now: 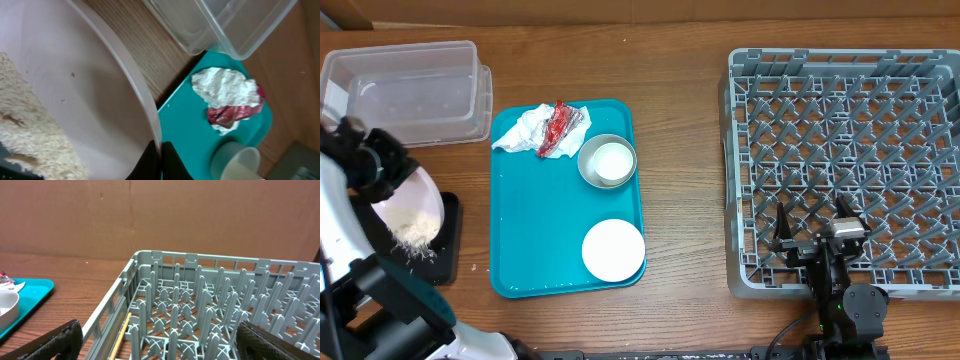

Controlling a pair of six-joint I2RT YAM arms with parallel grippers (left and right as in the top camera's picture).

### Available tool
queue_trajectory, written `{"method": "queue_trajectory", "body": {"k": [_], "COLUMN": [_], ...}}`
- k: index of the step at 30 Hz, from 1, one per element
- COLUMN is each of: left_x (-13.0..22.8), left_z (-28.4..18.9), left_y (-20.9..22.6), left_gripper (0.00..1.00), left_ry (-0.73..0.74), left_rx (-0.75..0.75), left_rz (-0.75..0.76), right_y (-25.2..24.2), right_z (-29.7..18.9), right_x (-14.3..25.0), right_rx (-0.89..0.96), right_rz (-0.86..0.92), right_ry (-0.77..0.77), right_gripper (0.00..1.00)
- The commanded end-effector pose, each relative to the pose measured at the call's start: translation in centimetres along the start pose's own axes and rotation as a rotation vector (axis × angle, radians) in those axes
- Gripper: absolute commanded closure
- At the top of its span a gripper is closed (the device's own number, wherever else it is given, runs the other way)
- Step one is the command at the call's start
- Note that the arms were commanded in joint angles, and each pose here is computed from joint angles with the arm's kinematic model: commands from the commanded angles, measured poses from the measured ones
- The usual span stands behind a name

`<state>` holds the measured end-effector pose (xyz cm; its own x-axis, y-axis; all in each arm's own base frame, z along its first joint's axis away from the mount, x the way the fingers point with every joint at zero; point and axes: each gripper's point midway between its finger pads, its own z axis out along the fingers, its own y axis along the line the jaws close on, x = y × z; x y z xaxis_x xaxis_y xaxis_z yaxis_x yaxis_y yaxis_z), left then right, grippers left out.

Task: Sort waste into correct bins and load items into the dishwasher
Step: 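Tilt the plate over the black tray to dump the rice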

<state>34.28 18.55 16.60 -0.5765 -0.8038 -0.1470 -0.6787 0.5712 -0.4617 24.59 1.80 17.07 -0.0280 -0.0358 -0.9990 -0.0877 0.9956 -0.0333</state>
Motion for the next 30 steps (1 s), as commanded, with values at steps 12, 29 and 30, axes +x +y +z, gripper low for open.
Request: {"method": "queue_trajectory", "body": {"k": [12, 29, 30], "left_x": [-2.0, -2.6, -2.5], "left_z": [-6.9, -9.1, -9.2], "left_y": [-1.2, 2.6, 2.7], "left_gripper": [0.96, 0.96, 0.96], "left_ry": [-0.038, -0.071, -0.069], "left_rx": [0.553, 0.592, 0.596], "left_rz": [-0.069, -0.243, -0.254], "right_y": [0.1, 0.1, 0.1], "right_z": [0.0, 0.0, 0.0], "right_x": [0.1, 0.1, 0.1], "right_rx": [-0.001, -0.001, -0.001], "right_rz": [0.007, 0.007, 0.007], "right_ry": [-0.008, -0.008, -0.008], "right_gripper": [0.00, 0.00, 0.00]}}
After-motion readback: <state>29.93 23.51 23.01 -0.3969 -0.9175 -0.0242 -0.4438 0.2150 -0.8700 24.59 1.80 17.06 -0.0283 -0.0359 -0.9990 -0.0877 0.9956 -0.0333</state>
